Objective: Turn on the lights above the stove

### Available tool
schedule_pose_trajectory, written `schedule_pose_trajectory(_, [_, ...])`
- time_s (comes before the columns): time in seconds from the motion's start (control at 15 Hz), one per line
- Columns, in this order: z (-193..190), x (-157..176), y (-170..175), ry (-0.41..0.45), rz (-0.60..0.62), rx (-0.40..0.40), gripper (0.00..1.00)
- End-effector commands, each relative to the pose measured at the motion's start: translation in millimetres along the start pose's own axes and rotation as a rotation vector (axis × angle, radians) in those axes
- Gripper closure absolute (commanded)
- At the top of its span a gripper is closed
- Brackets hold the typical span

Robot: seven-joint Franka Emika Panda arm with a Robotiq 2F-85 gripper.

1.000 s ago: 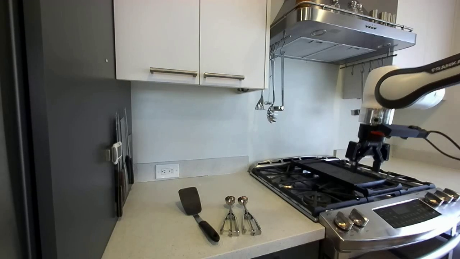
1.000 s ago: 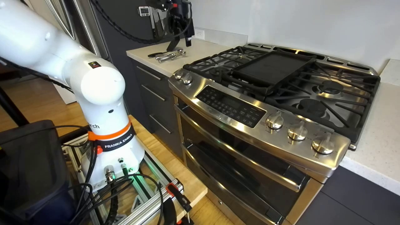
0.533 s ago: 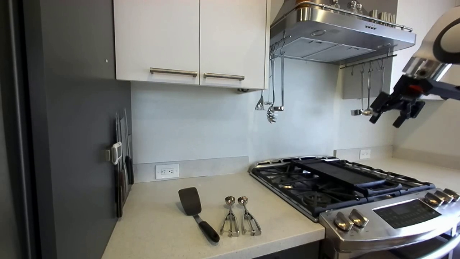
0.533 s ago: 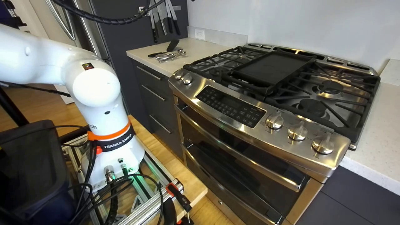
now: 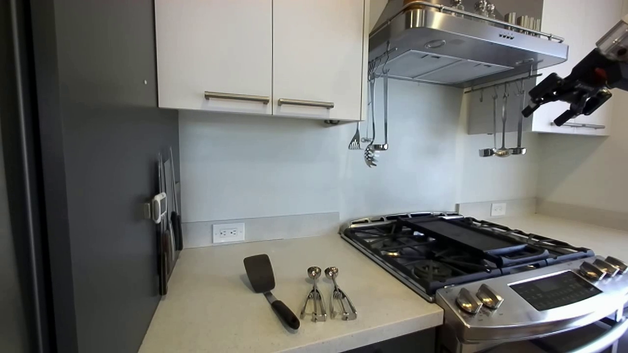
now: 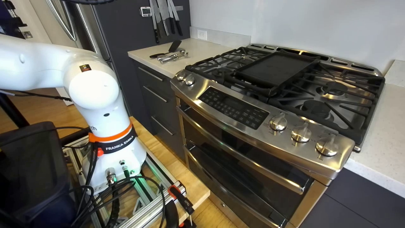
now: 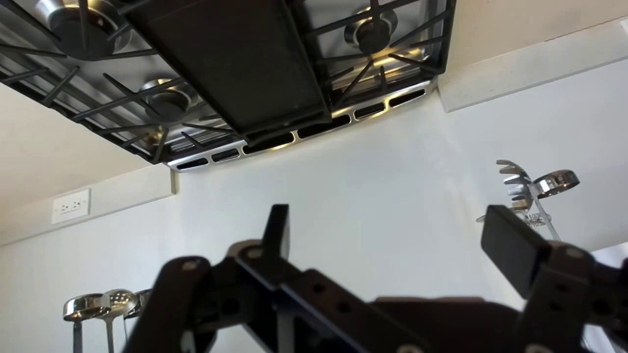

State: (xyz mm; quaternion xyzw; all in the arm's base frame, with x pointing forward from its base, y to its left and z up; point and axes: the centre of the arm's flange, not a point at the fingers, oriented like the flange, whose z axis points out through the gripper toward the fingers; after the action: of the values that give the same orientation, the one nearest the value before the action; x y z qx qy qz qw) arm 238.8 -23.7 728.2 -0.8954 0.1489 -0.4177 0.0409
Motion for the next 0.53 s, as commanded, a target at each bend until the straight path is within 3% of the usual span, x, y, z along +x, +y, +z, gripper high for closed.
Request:
schedule_pose_trajectory(0.0, [2,0,-1,-0.005,-0.001,-0.001,0.00])
schedule_pose_trajectory(0.13, [4,0,-1,-0.009,-0.002,-0.003,0.00])
schedule_pose_trajectory(0.47, [-56,63,19,0.310,-0.058,0.005,0.00])
